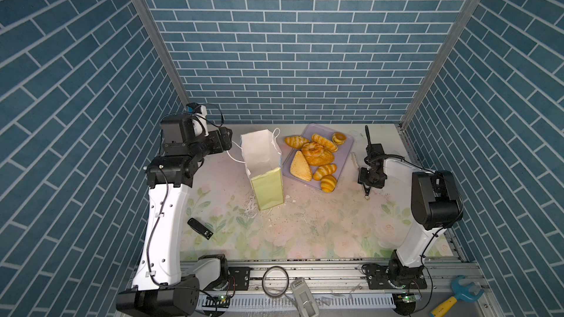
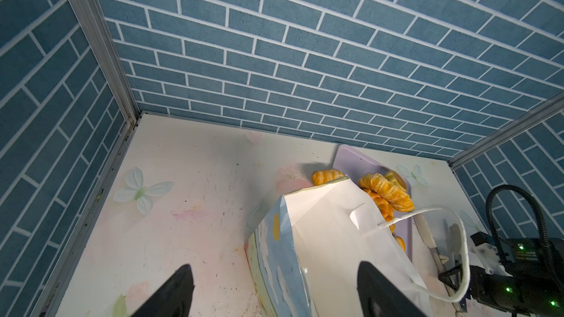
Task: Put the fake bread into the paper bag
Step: 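Carry the tongs with the right gripper up over the bread tray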
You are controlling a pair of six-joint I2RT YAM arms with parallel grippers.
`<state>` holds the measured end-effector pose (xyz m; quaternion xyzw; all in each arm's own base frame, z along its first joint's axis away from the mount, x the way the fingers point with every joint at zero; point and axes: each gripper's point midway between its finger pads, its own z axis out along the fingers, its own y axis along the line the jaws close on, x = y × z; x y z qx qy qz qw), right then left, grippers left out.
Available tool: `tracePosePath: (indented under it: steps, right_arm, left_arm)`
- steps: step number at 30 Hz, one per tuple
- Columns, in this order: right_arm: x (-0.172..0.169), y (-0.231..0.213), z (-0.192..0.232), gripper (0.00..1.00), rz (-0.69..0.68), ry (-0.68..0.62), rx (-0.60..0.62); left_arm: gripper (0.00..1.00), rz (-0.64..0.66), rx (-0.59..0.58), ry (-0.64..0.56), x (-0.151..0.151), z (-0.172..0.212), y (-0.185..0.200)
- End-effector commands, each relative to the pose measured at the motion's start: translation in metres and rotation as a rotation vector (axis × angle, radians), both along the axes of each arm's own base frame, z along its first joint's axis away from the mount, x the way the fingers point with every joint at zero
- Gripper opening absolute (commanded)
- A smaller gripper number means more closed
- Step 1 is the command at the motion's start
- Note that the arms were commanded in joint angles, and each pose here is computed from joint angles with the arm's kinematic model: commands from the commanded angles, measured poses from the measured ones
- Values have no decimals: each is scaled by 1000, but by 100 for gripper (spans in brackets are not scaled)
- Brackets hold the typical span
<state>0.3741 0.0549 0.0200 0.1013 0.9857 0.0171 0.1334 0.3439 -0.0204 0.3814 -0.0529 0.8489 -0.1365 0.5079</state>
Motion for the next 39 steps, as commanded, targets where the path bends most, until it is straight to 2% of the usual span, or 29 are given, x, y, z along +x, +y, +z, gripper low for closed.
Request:
tracePosePath:
  steps: [1,6,12,15,20,24,28,39]
  right_arm:
    - [-30,9,-16,60,-26,110,59]
    - [-38,9,-17,68,-25,134,51]
    - [-45,7,-21,69,-34,155,24]
    - [-45,7,-23,66,-35,163,23]
    - [-41,9,-17,55,-27,146,29]
    - [-33,9,7,46,-23,86,34]
    - [-24,7,37,42,-6,20,21]
    - [-11,4,116,42,81,-112,-18]
  left_arm:
    - [85,-3,-16,-45,1,14,-1]
    - [85,-4,-23,-29,1,9,-2]
    - [85,-3,-27,-26,1,8,-2]
    - [85,-3,-28,-18,1,6,-2]
    - [84,21,-17,1,0,0,2]
    - [85,71,11,23,-2,-6,12]
    - [85,69,12,19,-3,-5,12]
    - [85,66,9,5,1,-1,11]
